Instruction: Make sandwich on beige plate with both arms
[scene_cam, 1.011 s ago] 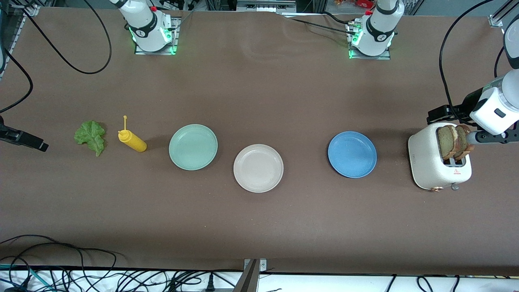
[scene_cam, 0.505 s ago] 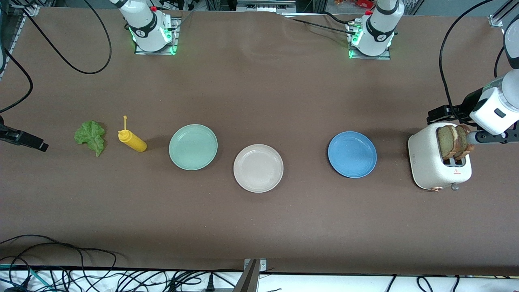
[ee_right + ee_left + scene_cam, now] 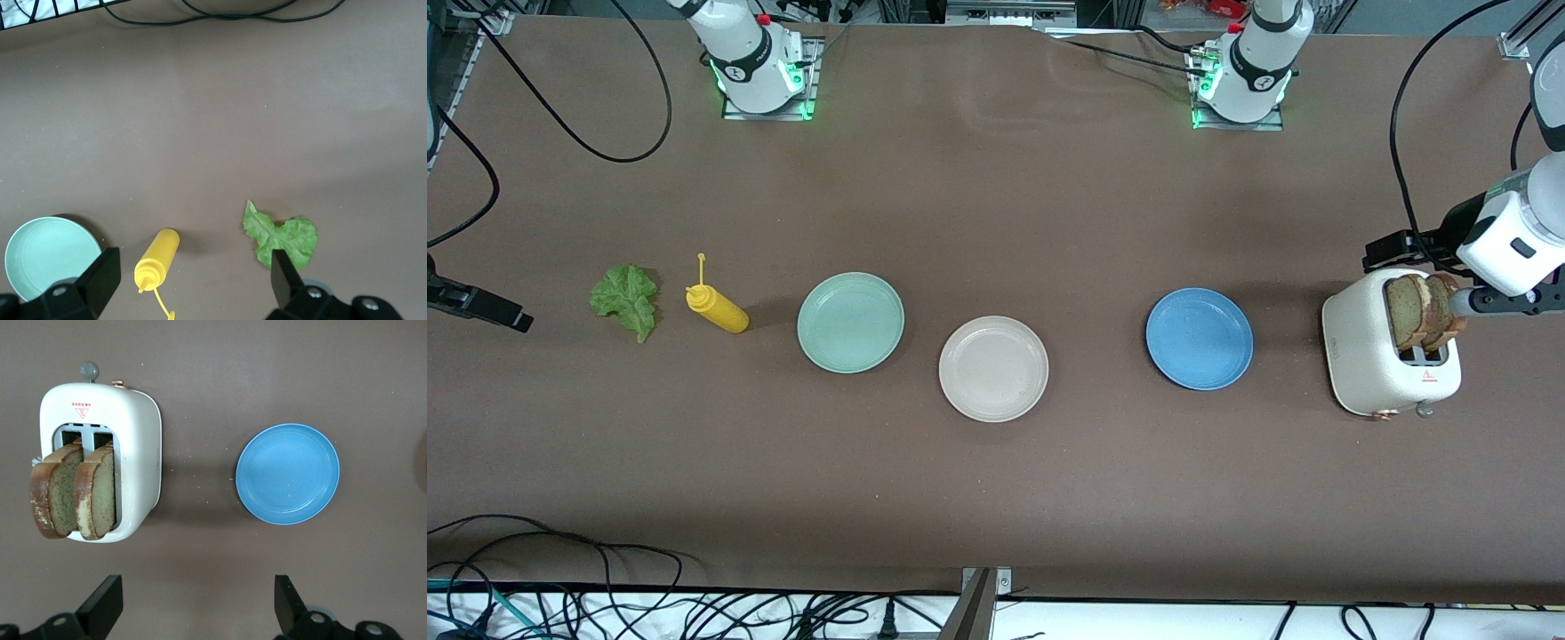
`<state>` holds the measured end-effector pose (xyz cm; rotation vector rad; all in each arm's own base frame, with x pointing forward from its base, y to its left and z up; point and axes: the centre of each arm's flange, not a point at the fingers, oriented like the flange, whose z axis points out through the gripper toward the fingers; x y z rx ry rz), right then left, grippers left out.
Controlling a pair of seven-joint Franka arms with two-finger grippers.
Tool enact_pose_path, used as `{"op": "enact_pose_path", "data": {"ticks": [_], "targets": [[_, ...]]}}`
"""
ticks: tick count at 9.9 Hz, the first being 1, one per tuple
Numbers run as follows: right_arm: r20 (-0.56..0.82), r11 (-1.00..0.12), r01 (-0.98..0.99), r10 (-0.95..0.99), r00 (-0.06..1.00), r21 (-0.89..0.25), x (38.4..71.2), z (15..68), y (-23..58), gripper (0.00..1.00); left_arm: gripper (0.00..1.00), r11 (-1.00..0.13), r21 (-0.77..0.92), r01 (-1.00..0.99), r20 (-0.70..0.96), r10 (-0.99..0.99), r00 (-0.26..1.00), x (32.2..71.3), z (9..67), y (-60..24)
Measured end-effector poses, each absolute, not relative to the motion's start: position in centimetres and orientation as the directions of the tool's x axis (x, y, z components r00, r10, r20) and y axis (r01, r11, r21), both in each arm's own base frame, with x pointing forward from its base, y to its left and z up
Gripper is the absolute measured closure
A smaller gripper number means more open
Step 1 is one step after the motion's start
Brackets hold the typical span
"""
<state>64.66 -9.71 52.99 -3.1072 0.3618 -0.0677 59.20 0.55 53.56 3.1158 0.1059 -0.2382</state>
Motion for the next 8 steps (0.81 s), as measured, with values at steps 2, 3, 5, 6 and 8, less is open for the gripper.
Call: {"op": "enact_pose_path", "data": {"ticks": [2, 3, 5, 6, 8], "targets": [[0.041, -0.973, -0.23, -0.23, 0.972, -0.018, 64.66, 52.99, -9.71, 0.0, 0.0, -0.998, 0.01, 0.069, -0.153, 0.066, 0.986, 59.21, 53.53, 0.55], [0.041, -0.973, -0.23, -0.23, 0.972, -0.018, 64.66, 52.99, -9.71, 0.0, 0.0, -0.998, 0.01, 0.069, -0.153, 0.066, 0.986, 59.22, 53.51, 0.55], [0.039, -0.973, -0.23, -0.23, 0.972, -0.017, 64.71, 52.84, -9.71, 0.0, 0.0, -0.998, 0.01, 0.069, -0.154, 0.066, 0.986, 59.23, 53.48, 0.55], [0.037, -0.973, -0.23, -0.23, 0.972, -0.017, 64.75, 52.7, -9.72, 0.0, 0.0, -0.998, 0.01, 0.069, -0.154, 0.066, 0.986, 59.23, 53.48, 0.55], [0.036, -0.973, -0.231, -0.231, 0.972, -0.017, 64.77, 52.61, -9.76, 0.0, 0.0, -0.998, 0.01, 0.069, -0.154, 0.066, 0.986, 59.24, 53.46, 0.55]]}}
